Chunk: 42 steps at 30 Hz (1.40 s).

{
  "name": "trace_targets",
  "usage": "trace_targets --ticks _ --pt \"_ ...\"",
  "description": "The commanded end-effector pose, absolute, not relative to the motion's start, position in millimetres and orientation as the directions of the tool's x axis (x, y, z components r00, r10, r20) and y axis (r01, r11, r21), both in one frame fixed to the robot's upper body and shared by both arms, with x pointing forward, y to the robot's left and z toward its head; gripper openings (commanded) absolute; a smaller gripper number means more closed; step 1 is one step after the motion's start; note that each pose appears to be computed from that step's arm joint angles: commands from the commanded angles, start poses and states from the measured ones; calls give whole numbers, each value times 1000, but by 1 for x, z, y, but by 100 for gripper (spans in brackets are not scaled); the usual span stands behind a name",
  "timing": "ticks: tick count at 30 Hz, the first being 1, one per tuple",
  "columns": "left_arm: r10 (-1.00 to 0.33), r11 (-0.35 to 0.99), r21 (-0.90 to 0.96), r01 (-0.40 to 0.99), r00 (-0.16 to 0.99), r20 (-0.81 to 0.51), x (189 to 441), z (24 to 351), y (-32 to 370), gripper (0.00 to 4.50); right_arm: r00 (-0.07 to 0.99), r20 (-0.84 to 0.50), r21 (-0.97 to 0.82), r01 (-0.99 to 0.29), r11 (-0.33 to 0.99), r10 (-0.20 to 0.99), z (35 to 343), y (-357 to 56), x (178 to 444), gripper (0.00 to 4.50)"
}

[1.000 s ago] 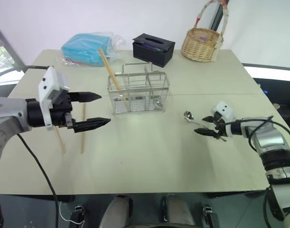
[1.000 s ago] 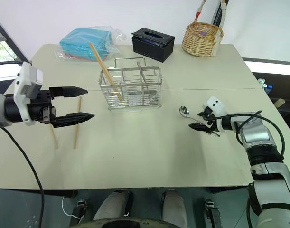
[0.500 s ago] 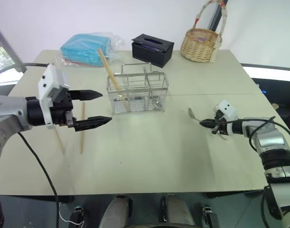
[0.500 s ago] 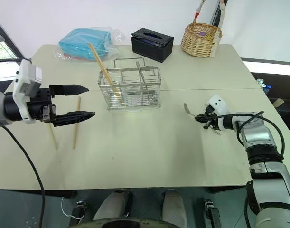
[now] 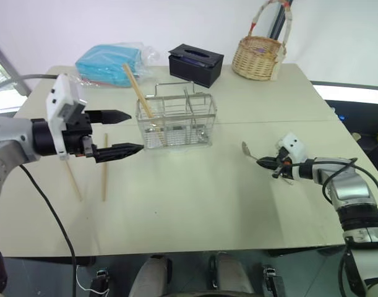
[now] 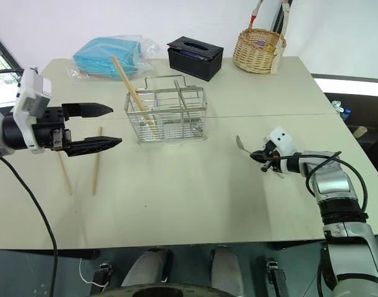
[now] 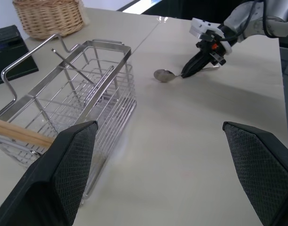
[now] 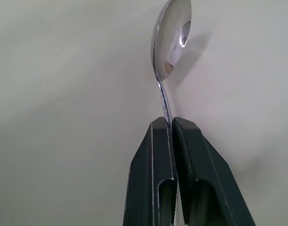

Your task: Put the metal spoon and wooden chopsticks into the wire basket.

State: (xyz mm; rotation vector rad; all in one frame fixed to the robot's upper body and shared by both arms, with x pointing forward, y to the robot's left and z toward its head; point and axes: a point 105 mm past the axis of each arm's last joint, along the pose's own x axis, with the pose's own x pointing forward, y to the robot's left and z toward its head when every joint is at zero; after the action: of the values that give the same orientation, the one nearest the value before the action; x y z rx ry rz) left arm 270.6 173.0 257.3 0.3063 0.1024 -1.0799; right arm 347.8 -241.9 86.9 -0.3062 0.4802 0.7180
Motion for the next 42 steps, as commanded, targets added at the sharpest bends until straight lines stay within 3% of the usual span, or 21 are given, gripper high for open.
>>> trace_targets --ticks 1,12,15,21,25,28,31,38,42 --pt "-869 414 231 880 458 -188 268 273 170 450 677 -487 -124 -679 723 552 99 -243 352 3" --pt "-865 419 255 872 468 -181 271 277 169 450 658 -487 -154 -712 685 575 103 -234 348 3" --pt "-860 426 261 866 477 -178 272 278 171 450 615 -408 -145 -773 617 675 129 -218 337 3" --pt "-857 440 278 854 492 -155 273 280 171 450 548 -143 -131 -836 533 824 214 -181 328 3" --pt "-852 457 274 846 505 -138 276 278 173 450 560 97 -119 -814 568 823 275 -141 350 3" --pt "-852 460 276 844 507 -131 277 278 172 450 577 158 -115 -796 595 802 289 -123 360 3" --pt "-851 469 280 838 513 -113 279 279 171 450 636 281 -74 -732 677 718 307 -89 389 3" --pt "-841 488 289 824 532 -100 279 283 172 450 678 398 20 -680 733 618 314 -57 418 3" --pt "-830 506 292 811 551 -92 278 286 174 450 683 386 22 -679 734 620 298 -46 425 3"
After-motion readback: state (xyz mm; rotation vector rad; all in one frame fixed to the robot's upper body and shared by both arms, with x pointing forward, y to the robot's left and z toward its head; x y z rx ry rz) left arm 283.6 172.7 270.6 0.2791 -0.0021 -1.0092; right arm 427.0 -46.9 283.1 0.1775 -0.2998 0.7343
